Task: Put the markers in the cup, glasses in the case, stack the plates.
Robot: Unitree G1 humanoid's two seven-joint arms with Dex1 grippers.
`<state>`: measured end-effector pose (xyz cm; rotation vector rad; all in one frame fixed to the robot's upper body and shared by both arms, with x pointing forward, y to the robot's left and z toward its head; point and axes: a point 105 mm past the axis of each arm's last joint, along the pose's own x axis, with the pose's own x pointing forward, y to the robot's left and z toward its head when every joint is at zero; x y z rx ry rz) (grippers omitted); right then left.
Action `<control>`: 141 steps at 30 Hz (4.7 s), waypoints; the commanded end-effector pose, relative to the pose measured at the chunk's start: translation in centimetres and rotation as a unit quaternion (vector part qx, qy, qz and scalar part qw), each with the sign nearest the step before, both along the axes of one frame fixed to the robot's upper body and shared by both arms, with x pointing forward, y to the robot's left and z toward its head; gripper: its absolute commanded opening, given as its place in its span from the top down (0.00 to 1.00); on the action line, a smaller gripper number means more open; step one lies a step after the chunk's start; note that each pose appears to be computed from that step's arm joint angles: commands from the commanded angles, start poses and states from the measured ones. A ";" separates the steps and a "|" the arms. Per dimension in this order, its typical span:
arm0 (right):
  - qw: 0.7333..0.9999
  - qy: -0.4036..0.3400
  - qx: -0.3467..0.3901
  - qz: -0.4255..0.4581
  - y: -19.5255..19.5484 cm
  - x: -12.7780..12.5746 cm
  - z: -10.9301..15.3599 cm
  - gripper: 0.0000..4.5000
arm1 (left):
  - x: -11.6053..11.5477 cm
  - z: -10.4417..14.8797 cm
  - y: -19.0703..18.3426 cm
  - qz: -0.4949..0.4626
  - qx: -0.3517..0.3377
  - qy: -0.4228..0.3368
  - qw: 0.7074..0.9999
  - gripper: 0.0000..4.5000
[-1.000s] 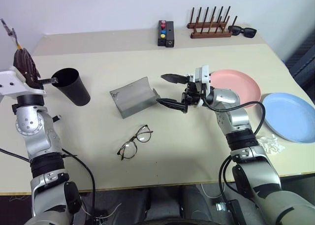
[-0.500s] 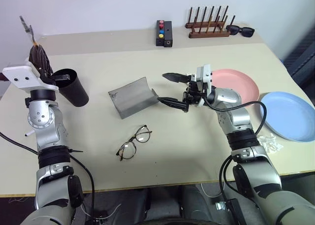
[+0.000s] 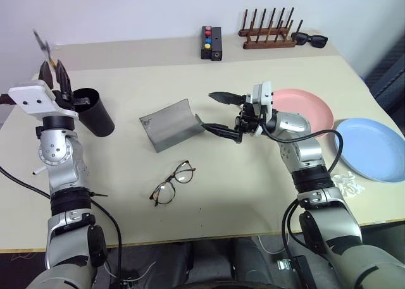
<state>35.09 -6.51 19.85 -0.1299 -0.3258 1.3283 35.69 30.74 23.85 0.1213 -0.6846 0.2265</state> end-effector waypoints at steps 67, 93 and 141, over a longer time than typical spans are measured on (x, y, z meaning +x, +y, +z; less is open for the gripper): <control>0.997 -0.001 -0.044 0.058 1.6 -4.8 -0.2 0.00 | -5.9 -10.8 9.0 -0.153 0.250 0.615 0.732 0.01; 0.998 0.001 -0.038 0.045 1.2 -4.8 -0.3 0.00 | -7.7 -14.3 9.2 -0.134 0.196 0.683 0.691 0.12; 0.999 -0.006 -0.039 0.027 0.5 -4.3 -0.2 0.00 | -12.1 -13.6 -0.2 -0.236 0.087 0.663 0.705 0.49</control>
